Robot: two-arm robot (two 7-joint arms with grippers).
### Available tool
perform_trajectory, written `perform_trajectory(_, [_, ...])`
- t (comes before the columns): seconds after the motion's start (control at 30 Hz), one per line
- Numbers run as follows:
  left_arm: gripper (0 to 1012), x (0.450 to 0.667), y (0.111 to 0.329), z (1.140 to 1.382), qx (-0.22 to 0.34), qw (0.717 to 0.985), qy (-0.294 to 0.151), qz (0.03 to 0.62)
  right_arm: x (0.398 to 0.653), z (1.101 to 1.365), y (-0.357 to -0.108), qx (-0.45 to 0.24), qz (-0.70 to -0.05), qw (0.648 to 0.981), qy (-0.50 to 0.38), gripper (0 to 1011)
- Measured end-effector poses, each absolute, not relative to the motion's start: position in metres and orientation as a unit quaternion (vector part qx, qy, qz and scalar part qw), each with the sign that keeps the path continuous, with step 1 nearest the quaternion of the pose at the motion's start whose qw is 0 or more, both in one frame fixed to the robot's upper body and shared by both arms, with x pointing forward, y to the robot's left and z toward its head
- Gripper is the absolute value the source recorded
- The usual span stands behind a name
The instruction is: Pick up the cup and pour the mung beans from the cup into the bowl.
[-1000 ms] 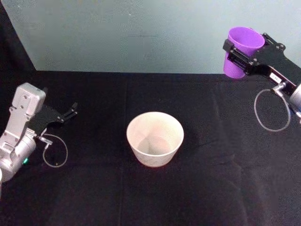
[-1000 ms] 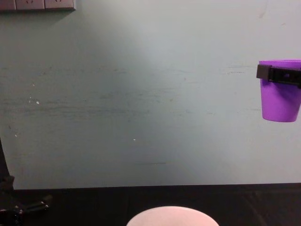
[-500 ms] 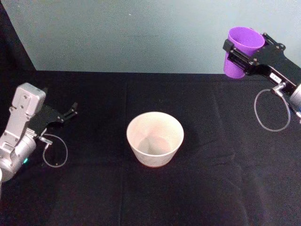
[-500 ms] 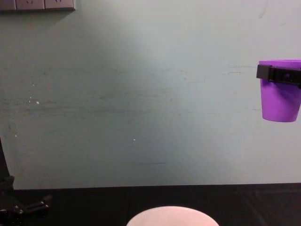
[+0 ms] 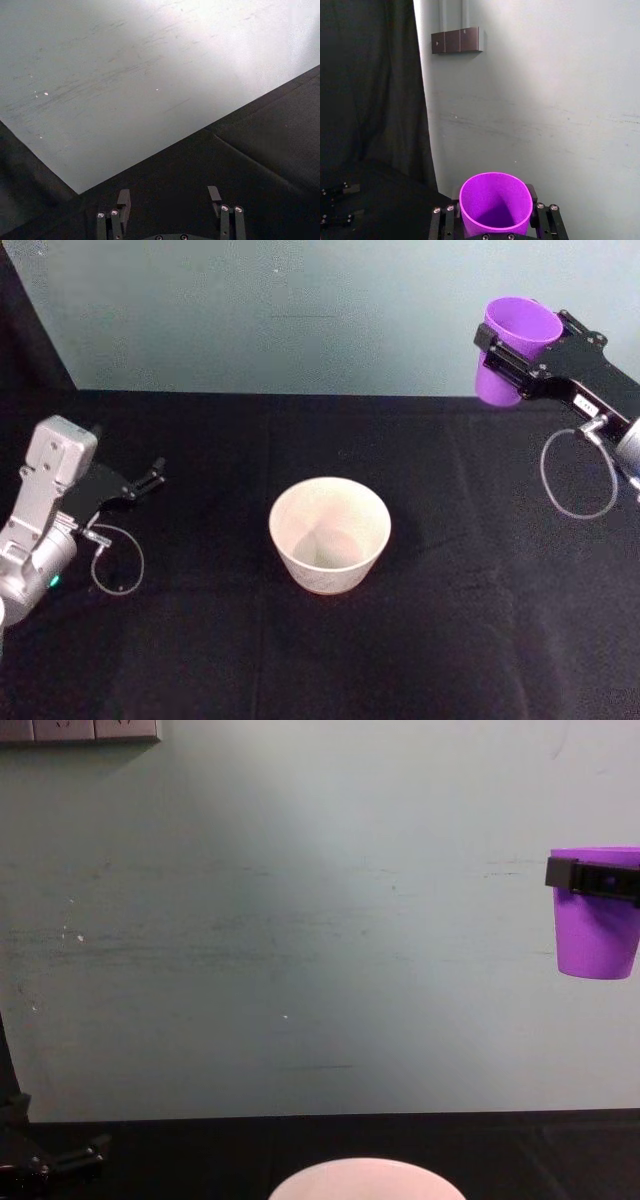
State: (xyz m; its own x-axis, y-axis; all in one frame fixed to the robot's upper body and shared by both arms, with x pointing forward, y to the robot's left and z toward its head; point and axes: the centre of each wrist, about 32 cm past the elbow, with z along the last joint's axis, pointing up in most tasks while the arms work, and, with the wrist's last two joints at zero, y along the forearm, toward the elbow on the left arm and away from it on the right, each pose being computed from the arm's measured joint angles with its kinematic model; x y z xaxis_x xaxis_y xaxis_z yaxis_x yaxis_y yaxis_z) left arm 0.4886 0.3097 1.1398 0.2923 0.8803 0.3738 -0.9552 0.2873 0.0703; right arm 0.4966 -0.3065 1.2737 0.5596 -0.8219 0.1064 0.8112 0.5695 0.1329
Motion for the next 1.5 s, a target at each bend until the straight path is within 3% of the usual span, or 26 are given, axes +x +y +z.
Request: perform_trajectory(1.5, [1000, 0.4886, 0.3097, 1.1398, 0.141, 0.791, -0.132, 0.58, 0.4966, 1.2737, -0.3065, 0.034, -0.463, 0.882, -0.078, 739])
